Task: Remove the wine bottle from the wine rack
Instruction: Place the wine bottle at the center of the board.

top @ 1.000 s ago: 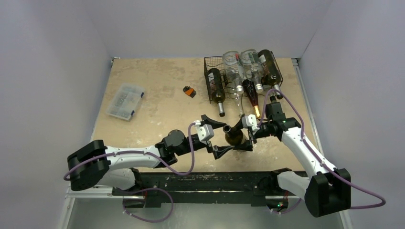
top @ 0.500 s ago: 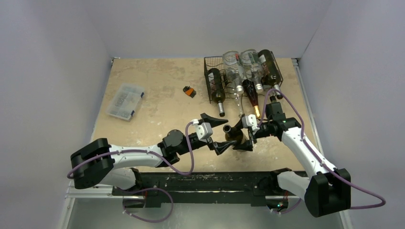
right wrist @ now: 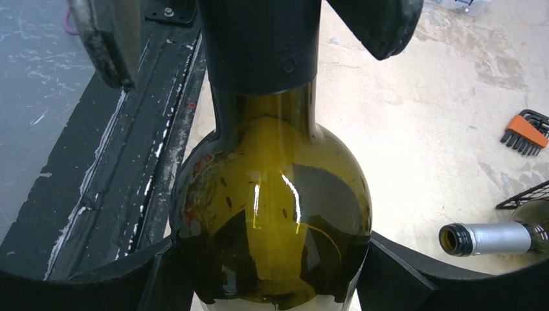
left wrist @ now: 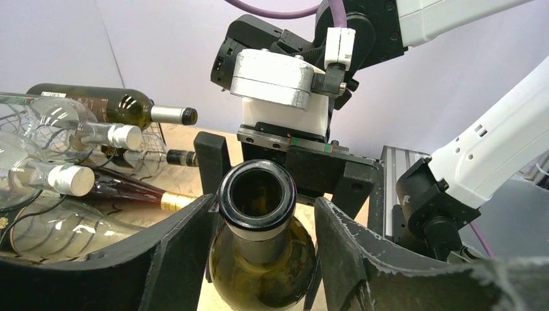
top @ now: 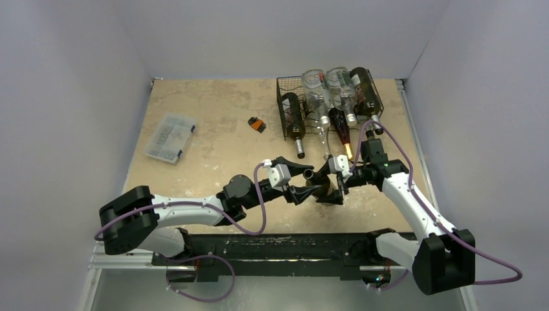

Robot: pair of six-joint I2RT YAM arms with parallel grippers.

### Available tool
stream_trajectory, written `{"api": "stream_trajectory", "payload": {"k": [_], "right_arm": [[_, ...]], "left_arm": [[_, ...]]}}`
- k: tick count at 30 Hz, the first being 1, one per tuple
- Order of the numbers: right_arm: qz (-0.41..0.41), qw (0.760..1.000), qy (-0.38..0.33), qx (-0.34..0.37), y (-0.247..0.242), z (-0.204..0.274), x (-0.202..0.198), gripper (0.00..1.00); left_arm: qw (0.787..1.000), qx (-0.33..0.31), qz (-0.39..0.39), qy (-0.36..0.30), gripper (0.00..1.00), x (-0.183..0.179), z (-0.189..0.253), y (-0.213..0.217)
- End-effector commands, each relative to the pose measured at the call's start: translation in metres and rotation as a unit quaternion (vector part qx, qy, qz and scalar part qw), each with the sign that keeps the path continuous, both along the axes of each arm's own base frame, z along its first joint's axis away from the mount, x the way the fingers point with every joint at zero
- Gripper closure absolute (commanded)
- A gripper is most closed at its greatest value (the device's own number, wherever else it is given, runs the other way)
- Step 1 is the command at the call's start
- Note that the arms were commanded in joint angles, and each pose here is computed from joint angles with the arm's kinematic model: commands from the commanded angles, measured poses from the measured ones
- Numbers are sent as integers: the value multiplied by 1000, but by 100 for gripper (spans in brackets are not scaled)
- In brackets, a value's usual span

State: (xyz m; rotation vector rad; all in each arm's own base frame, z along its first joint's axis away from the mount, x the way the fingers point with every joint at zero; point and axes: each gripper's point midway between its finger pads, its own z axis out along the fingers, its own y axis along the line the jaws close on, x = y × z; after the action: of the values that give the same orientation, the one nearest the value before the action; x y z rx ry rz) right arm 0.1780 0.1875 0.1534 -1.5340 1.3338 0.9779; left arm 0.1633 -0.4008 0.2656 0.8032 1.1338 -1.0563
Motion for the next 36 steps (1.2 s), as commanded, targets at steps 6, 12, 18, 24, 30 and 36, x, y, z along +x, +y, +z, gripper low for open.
{"api": "stream_trajectory", "payload": {"k": [6, 12, 18, 24, 30, 36], "right_arm": [[21, 998, -47, 46, 8, 34, 6, 99], [20, 998, -47, 45, 8, 33, 6, 99], [19, 998, -46, 45, 8, 32, 6, 99], [13, 998, -39, 42, 7, 31, 8, 77], [2, 999, -31, 33, 5, 31, 9, 34], [-4, 999, -30, 29, 4, 37, 9, 7]], "left_arm": [[999, -52, -5, -13, 44, -1, 34, -4], [999, -49, -1, -14, 56, 0, 35, -5], [999, -45, -3, -16, 93, 0, 36, -6], [999, -50, 1, -14, 100, 0, 46, -2], [998, -60, 24, -5, 100, 6, 60, 6], [997, -63, 34, -4, 100, 7, 83, 13]]}}
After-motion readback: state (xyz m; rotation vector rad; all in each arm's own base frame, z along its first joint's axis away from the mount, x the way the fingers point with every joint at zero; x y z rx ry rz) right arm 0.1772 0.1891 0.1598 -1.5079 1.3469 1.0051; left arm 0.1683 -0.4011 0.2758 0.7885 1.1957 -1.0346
